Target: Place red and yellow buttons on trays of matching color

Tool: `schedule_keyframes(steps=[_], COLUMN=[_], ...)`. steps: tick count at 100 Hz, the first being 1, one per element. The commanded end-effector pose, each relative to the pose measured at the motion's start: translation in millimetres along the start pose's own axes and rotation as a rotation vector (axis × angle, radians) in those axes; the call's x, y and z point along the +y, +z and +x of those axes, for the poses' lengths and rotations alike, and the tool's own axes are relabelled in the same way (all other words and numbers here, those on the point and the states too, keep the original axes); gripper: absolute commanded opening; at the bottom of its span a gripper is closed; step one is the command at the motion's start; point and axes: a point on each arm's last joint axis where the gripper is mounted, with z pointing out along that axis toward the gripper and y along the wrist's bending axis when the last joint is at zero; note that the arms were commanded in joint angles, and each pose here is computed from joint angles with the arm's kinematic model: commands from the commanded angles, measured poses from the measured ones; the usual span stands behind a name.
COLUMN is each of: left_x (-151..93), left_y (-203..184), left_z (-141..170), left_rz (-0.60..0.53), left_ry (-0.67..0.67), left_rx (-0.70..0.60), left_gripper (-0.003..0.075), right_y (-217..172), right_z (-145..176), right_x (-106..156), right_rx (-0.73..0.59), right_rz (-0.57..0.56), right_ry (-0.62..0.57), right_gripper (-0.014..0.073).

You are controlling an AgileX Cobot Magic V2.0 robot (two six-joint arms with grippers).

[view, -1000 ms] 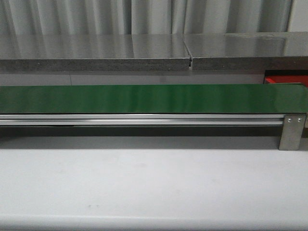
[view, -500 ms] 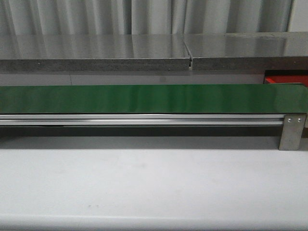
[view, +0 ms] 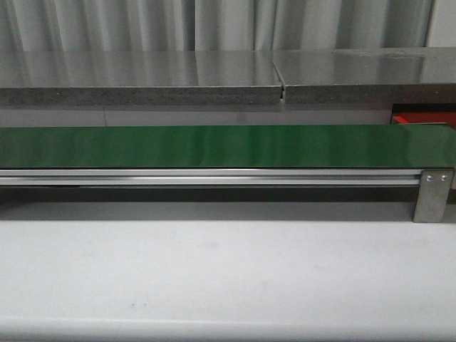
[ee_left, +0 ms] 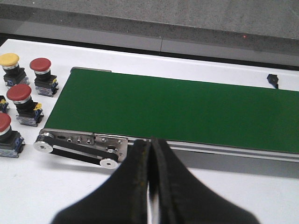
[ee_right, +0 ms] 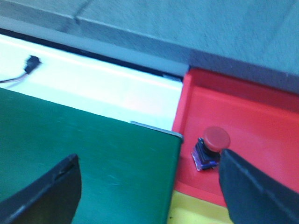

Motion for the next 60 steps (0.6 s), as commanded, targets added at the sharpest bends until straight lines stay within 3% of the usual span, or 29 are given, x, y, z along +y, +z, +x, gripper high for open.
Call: schedule_keyframes(steps=[1, 46, 53, 60], left_x=[-3, -3, -3, -3], left_y=[-4, -4, -4, -4], left_z=[-15, -15, -15, -15], left_rz=[0.015, 0.015, 0.015, 0.015], left_ry=[0.0, 0.0, 0.0, 0.0], left_rx=[-0.1, -0.1, -0.1, -0.1], left_gripper=[-0.002, -0.002, -0.002, -0.002], right_y=[-26, -84, -87, -87], right_z=[-13, 27, 27, 27], right_x=[8, 38, 38, 39], right_rx=[-0.107, -0.196, -0.207, -0.205], right_rz=[0.05, 0.091, 0.099, 0.09], right_ry=[-0.007, 0.013, 0.011, 0.01], right_gripper=[0.0592, 0.0587, 0.0522, 0.0392])
